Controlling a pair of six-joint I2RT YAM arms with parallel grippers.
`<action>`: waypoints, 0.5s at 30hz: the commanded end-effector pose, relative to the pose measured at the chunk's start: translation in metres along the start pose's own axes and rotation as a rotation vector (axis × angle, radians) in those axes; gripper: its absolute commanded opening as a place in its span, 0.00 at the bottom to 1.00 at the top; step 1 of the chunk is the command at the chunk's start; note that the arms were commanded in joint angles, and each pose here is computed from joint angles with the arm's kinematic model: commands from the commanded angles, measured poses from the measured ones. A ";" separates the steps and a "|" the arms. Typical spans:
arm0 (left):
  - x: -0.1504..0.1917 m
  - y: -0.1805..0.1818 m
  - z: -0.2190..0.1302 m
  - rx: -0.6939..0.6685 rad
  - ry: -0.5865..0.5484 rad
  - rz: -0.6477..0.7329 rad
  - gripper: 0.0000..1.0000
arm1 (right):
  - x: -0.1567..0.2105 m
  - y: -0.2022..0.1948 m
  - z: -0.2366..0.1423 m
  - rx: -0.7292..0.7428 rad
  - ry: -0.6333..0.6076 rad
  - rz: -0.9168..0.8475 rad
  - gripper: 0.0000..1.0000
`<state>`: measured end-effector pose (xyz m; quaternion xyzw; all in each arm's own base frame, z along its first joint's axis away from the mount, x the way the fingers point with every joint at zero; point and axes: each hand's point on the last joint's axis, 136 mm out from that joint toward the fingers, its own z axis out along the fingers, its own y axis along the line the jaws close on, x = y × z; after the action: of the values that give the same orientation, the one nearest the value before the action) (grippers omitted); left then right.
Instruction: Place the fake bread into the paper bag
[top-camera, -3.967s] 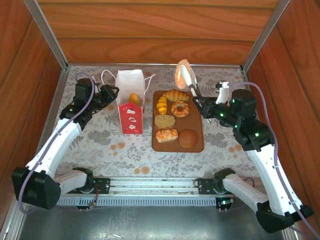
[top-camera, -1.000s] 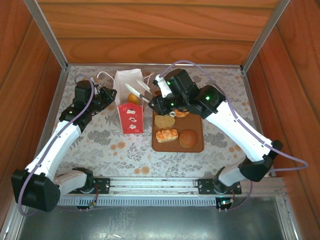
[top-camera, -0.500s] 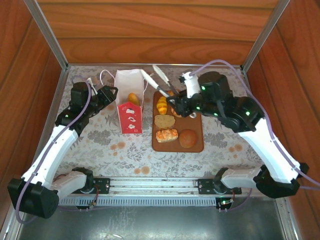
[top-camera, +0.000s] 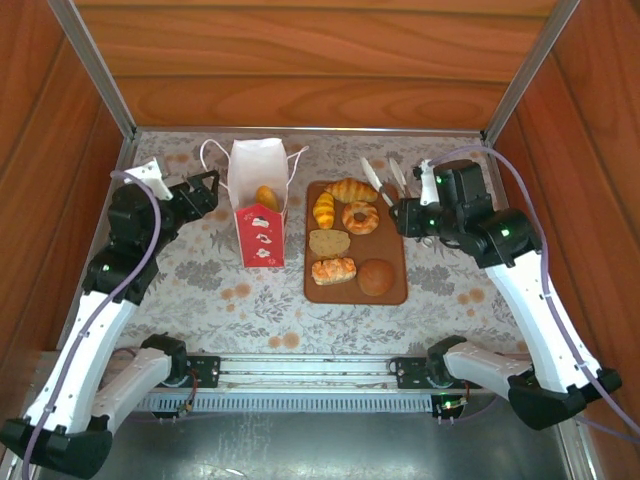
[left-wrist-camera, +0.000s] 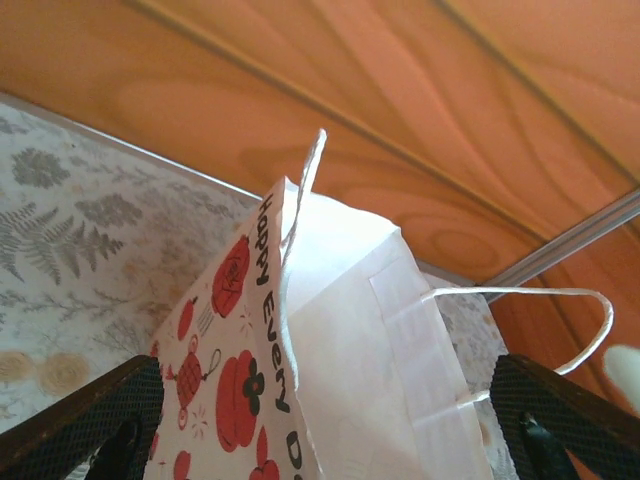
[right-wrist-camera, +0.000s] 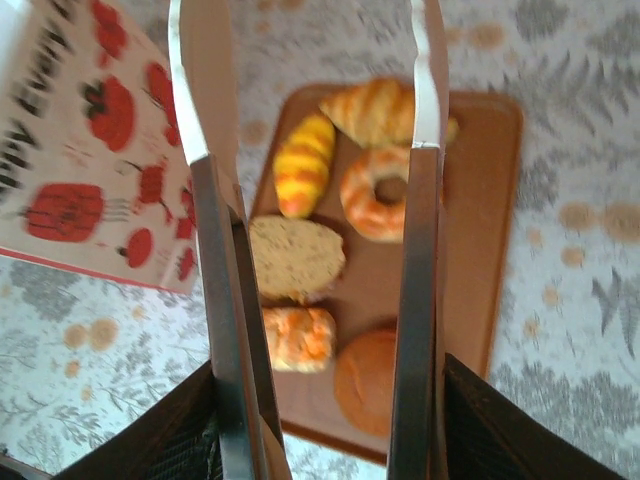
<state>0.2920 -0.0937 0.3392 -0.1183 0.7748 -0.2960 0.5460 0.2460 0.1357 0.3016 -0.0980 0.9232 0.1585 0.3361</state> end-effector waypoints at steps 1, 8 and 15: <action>0.001 0.011 -0.009 -0.040 -0.028 0.080 0.92 | 0.018 -0.007 0.022 -0.023 0.091 0.035 0.54; 0.000 0.017 -0.026 -0.051 -0.081 0.117 0.94 | 0.044 -0.039 0.072 0.058 0.297 0.075 0.53; 0.002 0.012 -0.031 -0.020 -0.081 0.144 0.94 | 0.050 -0.056 0.102 0.107 0.434 0.077 0.52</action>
<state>0.2676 -0.0763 0.3376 -0.0927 0.7616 -0.2526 0.5895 0.2781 0.1178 0.1770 -0.0651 0.9844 0.0991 0.1298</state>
